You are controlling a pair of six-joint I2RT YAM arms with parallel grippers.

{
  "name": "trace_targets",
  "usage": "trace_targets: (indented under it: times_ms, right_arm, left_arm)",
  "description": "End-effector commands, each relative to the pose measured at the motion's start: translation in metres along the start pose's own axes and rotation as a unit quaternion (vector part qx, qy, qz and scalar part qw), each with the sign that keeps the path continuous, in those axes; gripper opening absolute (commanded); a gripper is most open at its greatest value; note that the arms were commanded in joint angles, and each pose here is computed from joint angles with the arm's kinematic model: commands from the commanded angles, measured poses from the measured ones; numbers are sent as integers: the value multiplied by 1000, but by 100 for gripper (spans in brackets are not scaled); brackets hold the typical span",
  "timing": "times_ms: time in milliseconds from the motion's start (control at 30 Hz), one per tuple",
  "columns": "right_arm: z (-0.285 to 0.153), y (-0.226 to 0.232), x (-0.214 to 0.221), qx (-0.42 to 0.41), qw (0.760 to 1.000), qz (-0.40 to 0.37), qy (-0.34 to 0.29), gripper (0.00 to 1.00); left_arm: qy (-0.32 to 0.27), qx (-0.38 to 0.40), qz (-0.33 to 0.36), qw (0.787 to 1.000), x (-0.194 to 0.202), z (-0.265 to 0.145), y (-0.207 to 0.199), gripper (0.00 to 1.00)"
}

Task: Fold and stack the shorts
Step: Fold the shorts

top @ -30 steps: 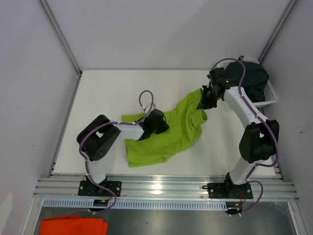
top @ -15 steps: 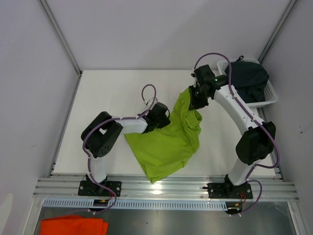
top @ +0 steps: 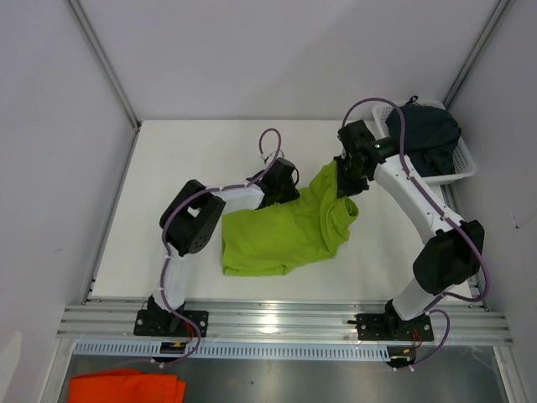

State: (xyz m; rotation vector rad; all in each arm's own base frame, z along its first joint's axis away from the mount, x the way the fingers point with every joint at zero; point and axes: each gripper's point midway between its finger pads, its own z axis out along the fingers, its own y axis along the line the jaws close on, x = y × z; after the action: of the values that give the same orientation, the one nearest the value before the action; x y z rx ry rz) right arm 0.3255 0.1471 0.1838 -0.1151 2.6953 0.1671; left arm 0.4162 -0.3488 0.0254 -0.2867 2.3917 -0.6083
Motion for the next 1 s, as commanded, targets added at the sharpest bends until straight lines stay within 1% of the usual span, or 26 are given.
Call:
trace_targets:
  times_ms: [0, 67, 200, 300, 333, 467, 533, 600, 767, 967]
  right_arm:
    - [-10, -4, 0, 8, 1000, 11, -25, 0]
    - [-7, -7, 0, 14, 999, 16, -27, 0]
    - [-3, -10, -3, 16, 999, 25, -29, 0]
    - [-1, -14, -6, 19, 999, 30, -32, 0]
    - [-1, -14, -7, 18, 999, 33, -35, 0]
    - [0, -18, -9, 18, 998, 39, -35, 0]
    - [0, -18, -10, 17, 998, 40, -37, 0]
    - [0, -18, -11, 16, 998, 40, -37, 0]
    - [0, -13, -12, 6, 999, 39, -37, 0]
    - [1, -9, -10, 4, 999, 29, -34, 0]
  left_arm:
    - [15, 1, 25, 1000, -4, 7, -1, 27]
    - [15, 10, 22, 1000, -7, 2, -5, 27]
    - [13, 38, 19, 999, -15, -23, -19, 27]
    - [23, 56, 17, 998, -14, -37, -26, 26]
    - [36, 66, 14, 997, -7, -40, -27, 26]
    - [51, 93, 6, 994, 3, -46, -31, 22]
    - [62, 96, 7, 993, 12, -46, -30, 22]
    - [60, 113, 10, 992, 13, -46, -39, 22]
    - [66, 123, 15, 990, 18, -35, -48, 21]
    - [58, 136, 12, 989, 7, -25, -68, 21]
